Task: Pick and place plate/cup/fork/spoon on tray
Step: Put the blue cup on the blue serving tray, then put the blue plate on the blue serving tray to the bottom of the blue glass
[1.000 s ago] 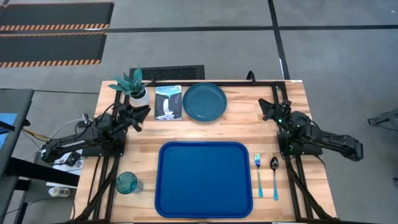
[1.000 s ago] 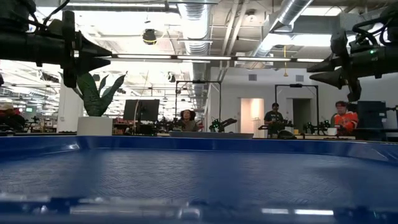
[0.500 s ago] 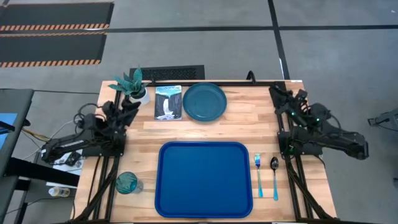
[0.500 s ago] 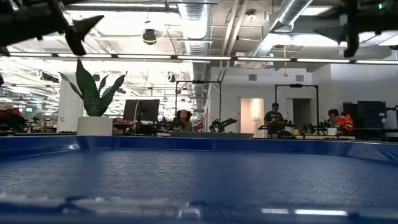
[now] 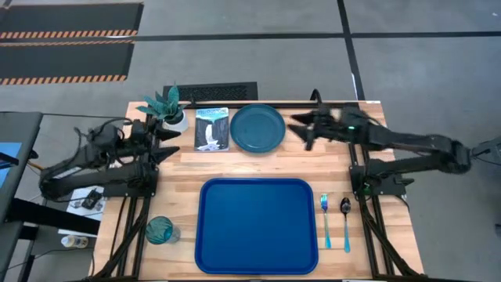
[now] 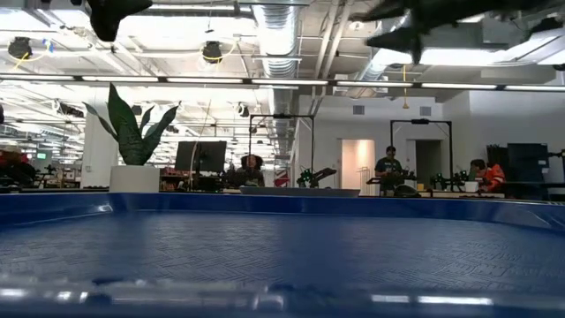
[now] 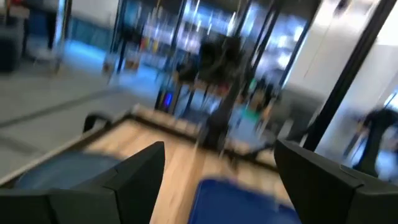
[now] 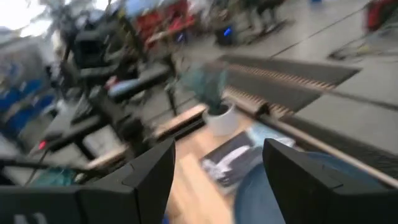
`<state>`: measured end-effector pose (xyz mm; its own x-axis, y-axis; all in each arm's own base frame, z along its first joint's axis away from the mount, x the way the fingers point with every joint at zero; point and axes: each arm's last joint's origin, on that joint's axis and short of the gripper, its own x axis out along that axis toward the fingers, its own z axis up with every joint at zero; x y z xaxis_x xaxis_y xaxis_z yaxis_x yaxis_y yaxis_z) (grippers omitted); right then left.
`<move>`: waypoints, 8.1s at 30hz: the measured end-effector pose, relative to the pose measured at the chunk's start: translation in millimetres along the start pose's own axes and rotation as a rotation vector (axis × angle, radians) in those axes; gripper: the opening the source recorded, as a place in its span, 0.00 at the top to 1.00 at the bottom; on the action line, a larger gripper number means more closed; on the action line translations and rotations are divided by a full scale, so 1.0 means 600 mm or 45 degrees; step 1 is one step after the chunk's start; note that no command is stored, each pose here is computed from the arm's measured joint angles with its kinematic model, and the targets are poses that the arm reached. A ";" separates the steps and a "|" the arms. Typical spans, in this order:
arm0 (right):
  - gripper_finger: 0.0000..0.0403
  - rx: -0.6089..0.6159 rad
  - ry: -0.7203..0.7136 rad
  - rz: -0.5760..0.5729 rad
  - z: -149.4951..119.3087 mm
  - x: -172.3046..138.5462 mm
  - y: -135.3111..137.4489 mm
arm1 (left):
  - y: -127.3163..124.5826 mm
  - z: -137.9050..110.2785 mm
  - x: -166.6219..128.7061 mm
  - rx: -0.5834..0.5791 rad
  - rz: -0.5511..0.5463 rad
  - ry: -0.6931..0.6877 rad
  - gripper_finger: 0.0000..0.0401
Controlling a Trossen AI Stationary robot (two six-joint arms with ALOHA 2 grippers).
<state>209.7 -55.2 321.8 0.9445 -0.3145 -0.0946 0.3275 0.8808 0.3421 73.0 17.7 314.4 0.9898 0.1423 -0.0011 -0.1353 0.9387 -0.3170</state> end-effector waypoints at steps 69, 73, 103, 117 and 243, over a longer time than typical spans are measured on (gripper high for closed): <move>0.34 -0.488 0.833 0.291 -0.075 0.317 0.277 | -0.192 -0.101 -0.005 -0.074 0.211 1.613 0.28; 0.34 -0.483 0.824 0.293 -0.074 0.318 0.278 | -0.213 -0.121 -0.009 -0.045 0.239 1.651 0.28; 0.34 -0.518 0.783 0.304 -0.068 0.324 0.272 | -0.241 -0.191 0.008 0.209 0.556 1.806 0.99; 0.34 -0.543 0.746 0.198 -0.064 0.327 0.265 | -0.199 -0.110 0.033 0.121 0.895 1.279 1.00; 0.34 -0.502 1.061 -0.352 -0.036 -0.094 0.329 | -0.062 -0.098 0.396 0.507 0.224 1.995 0.42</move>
<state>221.8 144.1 374.3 0.4968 -0.3098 -0.8107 0.3823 0.9167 -0.1161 315.5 -1.8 270.0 0.0011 0.0431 -0.9991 -0.0009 0.9991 0.0431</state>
